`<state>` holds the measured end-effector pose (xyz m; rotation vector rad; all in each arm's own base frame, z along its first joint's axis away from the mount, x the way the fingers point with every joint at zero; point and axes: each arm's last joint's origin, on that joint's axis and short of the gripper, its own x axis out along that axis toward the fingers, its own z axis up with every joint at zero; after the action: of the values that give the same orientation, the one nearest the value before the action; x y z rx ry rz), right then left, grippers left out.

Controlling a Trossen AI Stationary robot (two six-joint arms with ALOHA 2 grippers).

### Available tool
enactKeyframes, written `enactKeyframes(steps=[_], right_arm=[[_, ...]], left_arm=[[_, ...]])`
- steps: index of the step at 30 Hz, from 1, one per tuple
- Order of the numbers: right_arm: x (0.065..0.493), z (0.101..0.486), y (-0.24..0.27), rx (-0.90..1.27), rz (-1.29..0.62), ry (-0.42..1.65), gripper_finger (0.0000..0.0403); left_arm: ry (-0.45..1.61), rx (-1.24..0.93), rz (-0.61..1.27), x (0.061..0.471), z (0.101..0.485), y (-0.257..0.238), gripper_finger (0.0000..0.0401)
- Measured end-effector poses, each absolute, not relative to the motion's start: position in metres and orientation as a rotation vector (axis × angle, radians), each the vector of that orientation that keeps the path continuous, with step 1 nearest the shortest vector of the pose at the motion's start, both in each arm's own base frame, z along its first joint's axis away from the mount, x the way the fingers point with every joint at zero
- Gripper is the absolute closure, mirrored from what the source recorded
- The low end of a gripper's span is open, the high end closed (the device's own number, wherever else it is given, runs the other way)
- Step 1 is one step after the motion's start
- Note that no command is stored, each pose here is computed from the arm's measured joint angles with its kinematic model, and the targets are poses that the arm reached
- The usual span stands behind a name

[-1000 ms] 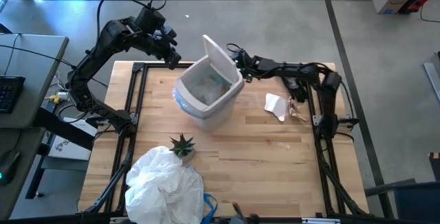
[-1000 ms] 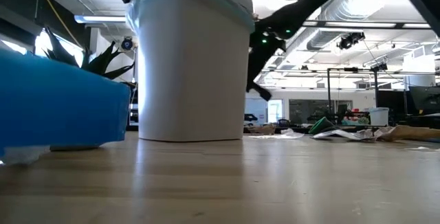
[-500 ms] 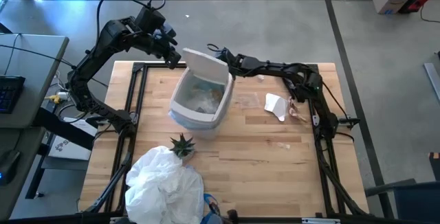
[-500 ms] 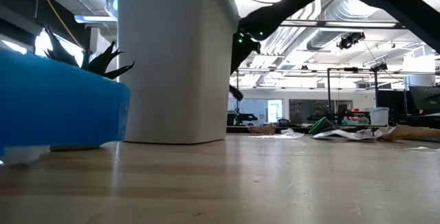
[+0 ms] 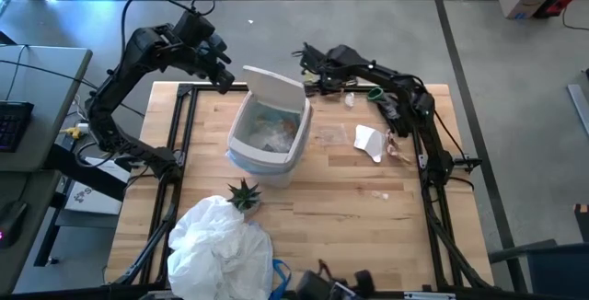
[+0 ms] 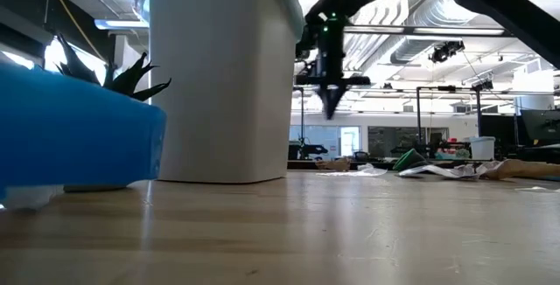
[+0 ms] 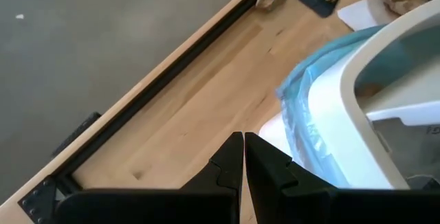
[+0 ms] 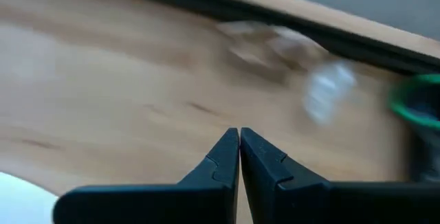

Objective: Place trash/remove bag and relplace
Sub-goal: Adjust the trash bin, then put the brown napkin into the trash bin

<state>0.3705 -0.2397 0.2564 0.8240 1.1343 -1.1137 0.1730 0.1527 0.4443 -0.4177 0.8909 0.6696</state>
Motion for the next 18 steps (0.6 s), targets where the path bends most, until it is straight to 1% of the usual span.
enactKeyframes(steps=[3, 7, 12, 18], right_arm=[[0.359, 0.257, -0.236, 0.779, -1.132, 1.272, 0.0403], [0.35, 0.245, -0.24, 0.772, -1.137, 1.348, 0.0403], [0.338, 0.23, -0.26, 0.824, -1.127, 1.34, 0.0403], [0.327, 0.228, -0.286, 0.815, -1.125, 1.272, 0.0402]], left_arm=[[0.876, -0.408, 0.669, 0.169, 0.447, 0.149, 0.0401], [0.897, -0.416, 0.666, 0.163, 0.437, 0.144, 0.0401], [0.949, -0.461, 0.625, 0.157, 0.413, 0.137, 0.0401], [0.937, -0.482, 0.622, 0.152, 0.398, 0.132, 0.0401]])
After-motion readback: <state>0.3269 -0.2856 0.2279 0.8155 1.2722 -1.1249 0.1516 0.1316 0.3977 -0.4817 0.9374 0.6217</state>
